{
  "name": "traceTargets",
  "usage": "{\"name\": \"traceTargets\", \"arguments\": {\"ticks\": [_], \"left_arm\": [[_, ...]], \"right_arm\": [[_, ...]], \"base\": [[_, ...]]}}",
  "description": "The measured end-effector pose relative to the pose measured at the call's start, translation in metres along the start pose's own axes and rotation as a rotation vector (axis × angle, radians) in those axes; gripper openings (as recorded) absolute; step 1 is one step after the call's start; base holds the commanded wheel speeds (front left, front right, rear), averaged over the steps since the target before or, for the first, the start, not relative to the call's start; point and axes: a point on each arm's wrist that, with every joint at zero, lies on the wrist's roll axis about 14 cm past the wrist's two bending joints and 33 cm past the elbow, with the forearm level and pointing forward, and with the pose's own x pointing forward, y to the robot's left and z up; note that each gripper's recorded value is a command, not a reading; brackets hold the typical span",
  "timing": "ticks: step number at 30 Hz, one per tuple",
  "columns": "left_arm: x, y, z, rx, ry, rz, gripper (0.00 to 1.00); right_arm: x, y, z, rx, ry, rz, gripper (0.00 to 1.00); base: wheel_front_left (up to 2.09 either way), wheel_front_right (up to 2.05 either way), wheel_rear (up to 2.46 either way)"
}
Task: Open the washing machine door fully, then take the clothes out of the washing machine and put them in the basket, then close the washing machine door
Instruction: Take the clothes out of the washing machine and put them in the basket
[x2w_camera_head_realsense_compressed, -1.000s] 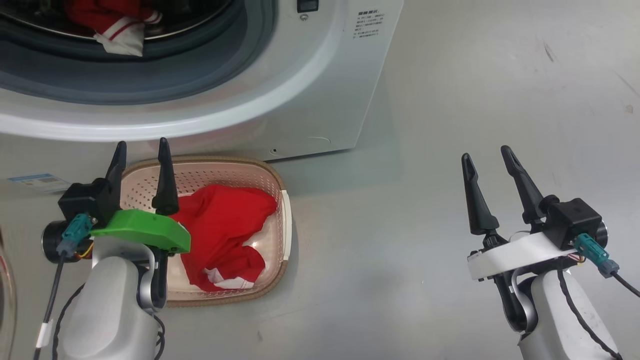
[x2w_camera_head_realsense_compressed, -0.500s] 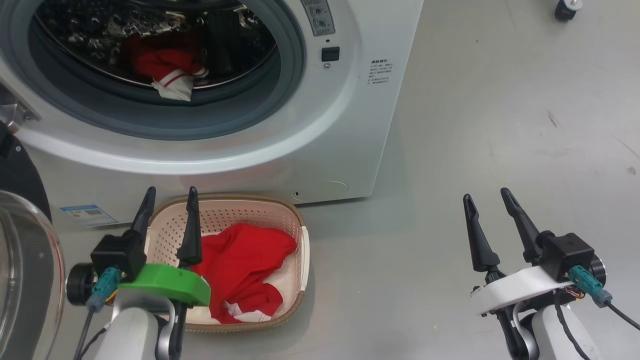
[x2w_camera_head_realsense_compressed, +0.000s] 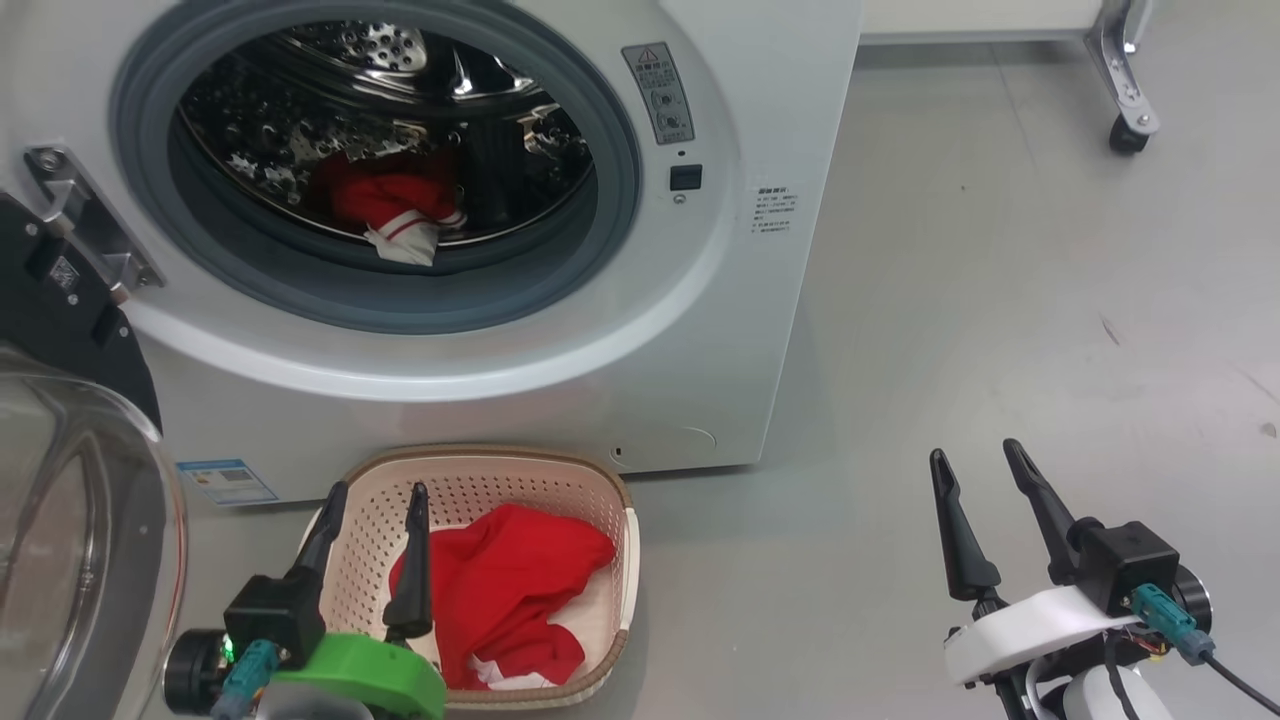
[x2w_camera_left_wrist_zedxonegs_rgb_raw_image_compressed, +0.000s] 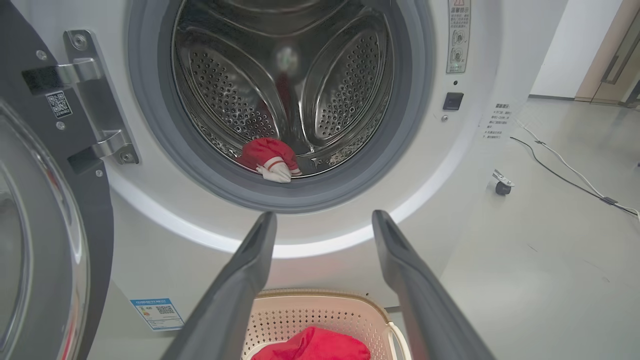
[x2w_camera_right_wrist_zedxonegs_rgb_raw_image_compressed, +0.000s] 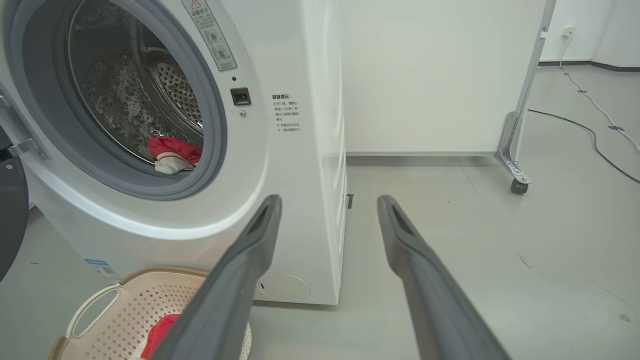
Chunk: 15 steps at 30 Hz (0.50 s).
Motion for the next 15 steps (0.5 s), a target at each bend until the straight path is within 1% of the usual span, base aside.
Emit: {"name": "traceTargets", "arguments": {"ticks": [10,15], "left_arm": [[-0.022,0.002,0.008,-0.001,-0.028,0.024,1.0],[-0.026,-0.001,0.011,-0.004,-0.034,0.02,1.0]], "right_arm": [[-0.01,0.012,0.002,0.0,-0.007,0.032,1.0],[-0.011,0.012,0.003,-0.001,-0.01,0.026,1.0]], "base": [[0.0,0.0,0.0],[0.0,0.0,0.0]]}}
